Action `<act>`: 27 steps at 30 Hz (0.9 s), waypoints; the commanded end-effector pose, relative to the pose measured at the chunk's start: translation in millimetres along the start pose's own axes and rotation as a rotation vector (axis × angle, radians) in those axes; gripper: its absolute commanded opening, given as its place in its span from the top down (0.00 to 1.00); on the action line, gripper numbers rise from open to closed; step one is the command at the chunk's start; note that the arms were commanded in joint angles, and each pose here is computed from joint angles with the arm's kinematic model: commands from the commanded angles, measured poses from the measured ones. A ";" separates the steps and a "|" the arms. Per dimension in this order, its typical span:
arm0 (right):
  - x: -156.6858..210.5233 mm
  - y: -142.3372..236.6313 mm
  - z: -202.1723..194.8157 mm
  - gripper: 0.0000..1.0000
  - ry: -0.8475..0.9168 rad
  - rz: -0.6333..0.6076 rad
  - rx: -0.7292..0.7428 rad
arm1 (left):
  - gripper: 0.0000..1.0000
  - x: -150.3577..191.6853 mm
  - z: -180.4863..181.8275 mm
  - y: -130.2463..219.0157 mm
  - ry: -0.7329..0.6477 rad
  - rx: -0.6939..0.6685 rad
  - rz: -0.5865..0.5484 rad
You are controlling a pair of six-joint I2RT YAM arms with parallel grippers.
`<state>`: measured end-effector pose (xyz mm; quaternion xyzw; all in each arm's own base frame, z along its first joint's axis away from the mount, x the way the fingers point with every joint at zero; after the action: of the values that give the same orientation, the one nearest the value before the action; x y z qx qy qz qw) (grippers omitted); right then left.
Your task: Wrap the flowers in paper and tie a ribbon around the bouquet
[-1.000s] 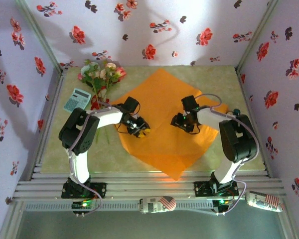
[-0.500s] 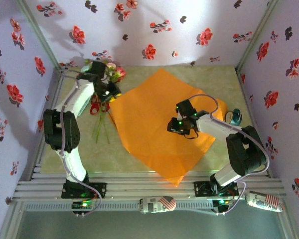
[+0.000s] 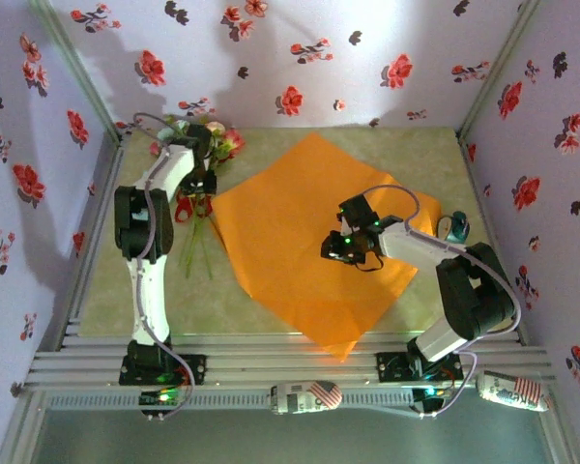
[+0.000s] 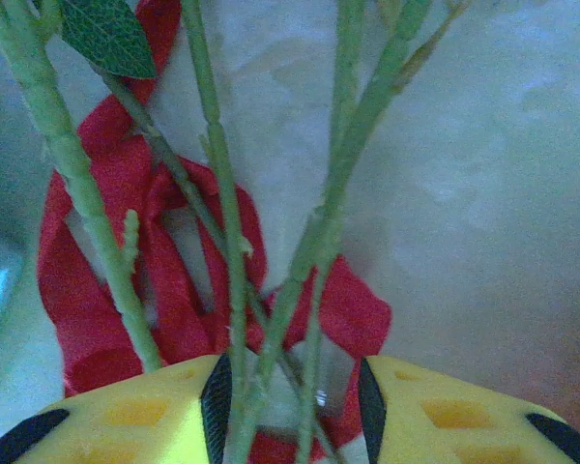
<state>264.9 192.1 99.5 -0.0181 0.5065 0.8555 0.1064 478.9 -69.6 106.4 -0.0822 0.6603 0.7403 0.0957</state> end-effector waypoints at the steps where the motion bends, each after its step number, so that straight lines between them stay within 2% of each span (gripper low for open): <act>1: 4.2 1.9 1.2 0.67 -0.006 0.020 0.006 | 0.57 -10.7 11.1 2.9 -0.072 -0.069 -0.033; 6: 6.1 1.9 -0.2 0.67 -0.010 0.032 0.014 | 0.60 -10.6 12.8 -7.7 -0.082 -0.051 -0.014; 18: 7.4 3.7 0.6 0.67 -0.014 0.047 0.022 | 0.87 -22.1 11.1 -24.0 -0.094 -0.009 -0.031; 21: 6.9 3.7 0.7 0.68 -0.015 0.046 0.023 | 0.99 -23.9 14.4 -10.2 -0.102 -0.037 -0.059; 27: 6.2 -0.8 0.5 0.68 -0.017 0.054 0.022 | 1.00 -28.7 28.9 57.5 -0.090 -0.163 -0.179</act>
<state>257.9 188.7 96.7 -0.0016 0.5170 0.8507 0.0949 497.5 -53.7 103.0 -0.0630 0.6218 0.7676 0.1420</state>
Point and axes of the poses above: each hand's point on the last joint's axis, 136 mm out from that joint toward the fingers, its own y axis back along the fingers, its own z axis along the line the jaws close on, x = y × z, the point moved 5 cm from there along y, back along the fingers, and after that the axes turned 4 degrees about -y, right-handed, at the moved point
